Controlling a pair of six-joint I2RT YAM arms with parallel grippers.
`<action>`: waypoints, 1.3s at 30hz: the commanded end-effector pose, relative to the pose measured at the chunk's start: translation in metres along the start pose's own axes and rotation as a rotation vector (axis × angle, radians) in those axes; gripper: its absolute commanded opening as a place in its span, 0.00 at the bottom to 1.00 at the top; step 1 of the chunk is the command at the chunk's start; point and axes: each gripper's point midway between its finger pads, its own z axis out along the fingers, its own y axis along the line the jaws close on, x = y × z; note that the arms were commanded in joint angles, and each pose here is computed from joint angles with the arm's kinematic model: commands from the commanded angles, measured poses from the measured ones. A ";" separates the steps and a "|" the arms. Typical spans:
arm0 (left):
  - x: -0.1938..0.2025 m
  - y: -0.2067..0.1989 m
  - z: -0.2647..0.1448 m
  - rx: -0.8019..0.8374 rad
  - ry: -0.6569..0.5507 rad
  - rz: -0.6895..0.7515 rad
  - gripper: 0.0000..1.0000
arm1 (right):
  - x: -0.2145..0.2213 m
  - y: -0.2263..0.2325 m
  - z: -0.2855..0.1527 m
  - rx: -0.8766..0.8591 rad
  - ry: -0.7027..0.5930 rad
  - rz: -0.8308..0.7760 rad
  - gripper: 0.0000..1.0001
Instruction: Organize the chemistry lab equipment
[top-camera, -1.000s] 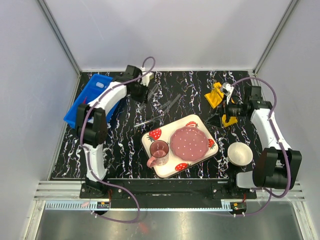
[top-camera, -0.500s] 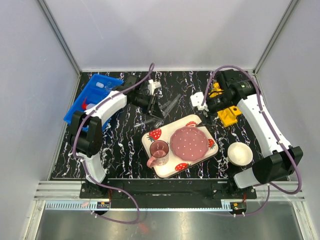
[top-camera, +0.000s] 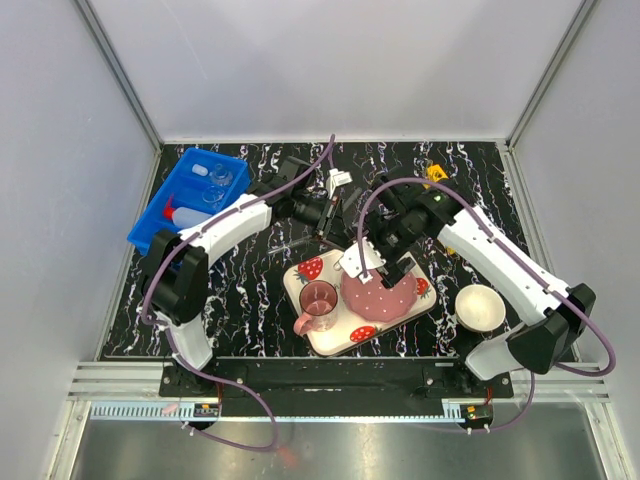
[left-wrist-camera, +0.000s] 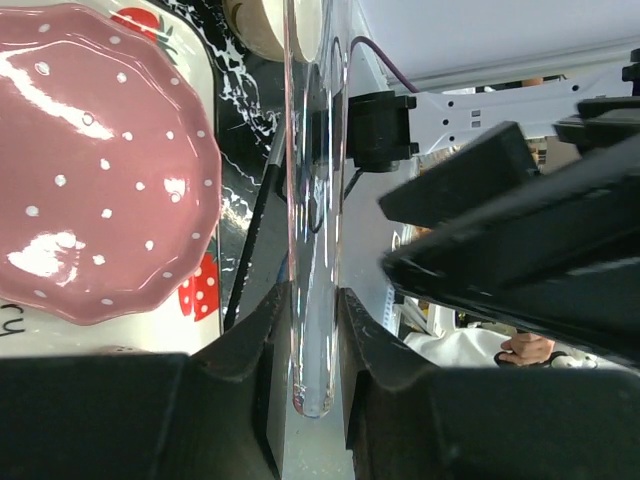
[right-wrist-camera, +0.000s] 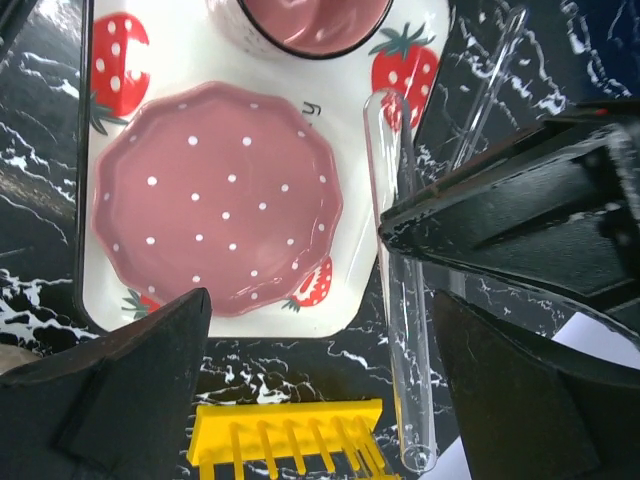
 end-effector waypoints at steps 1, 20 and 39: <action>0.002 -0.036 -0.005 0.081 -0.010 0.077 0.15 | 0.020 -0.010 -0.001 0.041 0.159 -0.052 0.95; 0.004 -0.052 -0.002 0.099 -0.097 0.051 0.18 | 0.024 -0.010 0.025 0.061 0.298 -0.131 0.42; -0.020 -0.061 -0.104 -0.129 -0.574 0.146 0.71 | -0.028 -0.007 -0.004 0.193 -0.026 0.283 0.25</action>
